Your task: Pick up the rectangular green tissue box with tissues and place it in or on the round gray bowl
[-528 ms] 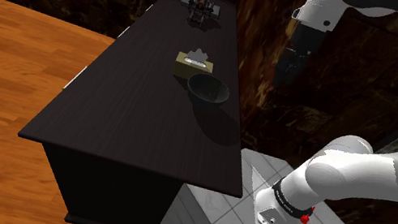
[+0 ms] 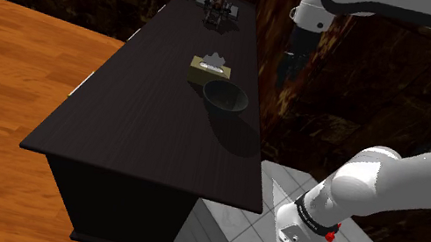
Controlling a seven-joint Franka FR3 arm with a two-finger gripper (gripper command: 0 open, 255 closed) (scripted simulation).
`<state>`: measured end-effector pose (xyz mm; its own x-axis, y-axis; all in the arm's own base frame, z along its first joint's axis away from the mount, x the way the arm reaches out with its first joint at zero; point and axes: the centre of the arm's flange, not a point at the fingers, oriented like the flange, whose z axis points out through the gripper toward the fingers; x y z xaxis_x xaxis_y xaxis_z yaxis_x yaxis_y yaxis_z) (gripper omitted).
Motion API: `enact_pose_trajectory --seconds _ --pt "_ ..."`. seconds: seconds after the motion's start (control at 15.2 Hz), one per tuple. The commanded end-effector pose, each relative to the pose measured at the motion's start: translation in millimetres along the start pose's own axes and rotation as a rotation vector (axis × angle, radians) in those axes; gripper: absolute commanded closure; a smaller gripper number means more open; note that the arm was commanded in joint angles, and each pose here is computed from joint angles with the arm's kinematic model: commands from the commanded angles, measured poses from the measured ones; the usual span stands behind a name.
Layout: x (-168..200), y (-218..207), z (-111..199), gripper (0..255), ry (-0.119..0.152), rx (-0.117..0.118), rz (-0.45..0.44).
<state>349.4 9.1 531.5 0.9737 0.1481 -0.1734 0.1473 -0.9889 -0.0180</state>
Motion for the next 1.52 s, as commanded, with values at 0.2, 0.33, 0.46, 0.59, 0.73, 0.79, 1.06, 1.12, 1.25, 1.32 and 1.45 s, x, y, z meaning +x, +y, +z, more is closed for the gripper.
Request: enact_pose_trajectory --seconds 0.2,0.33,0.46,0.59,0.73,0.79,1.06,1.12,1.25,1.32,1.45 --pt "61 12 18 0 0.001 -0.116 -0.064" --pt "85 15 25 0 0.000 -0.159 -0.089" --pt "109 17 31 0 -0.002 -0.202 -0.114" --pt "134 18 37 0 -0.004 -0.245 -0.139" --pt "158 20 44 0 -0.006 -0.288 -0.164" --pt "170 20 47 0 -0.007 -0.310 -0.176" --pt "218 22 59 0 -0.011 -0.396 -0.226" --pt "230 22 63 0 -0.012 -0.417 -0.239" --pt "254 22 69 0 -0.014 -0.460 -0.264" --pt "266 22 72 0 -0.015 -0.482 -0.276" --pt "290 21 79 0 -0.017 -0.525 -0.301"
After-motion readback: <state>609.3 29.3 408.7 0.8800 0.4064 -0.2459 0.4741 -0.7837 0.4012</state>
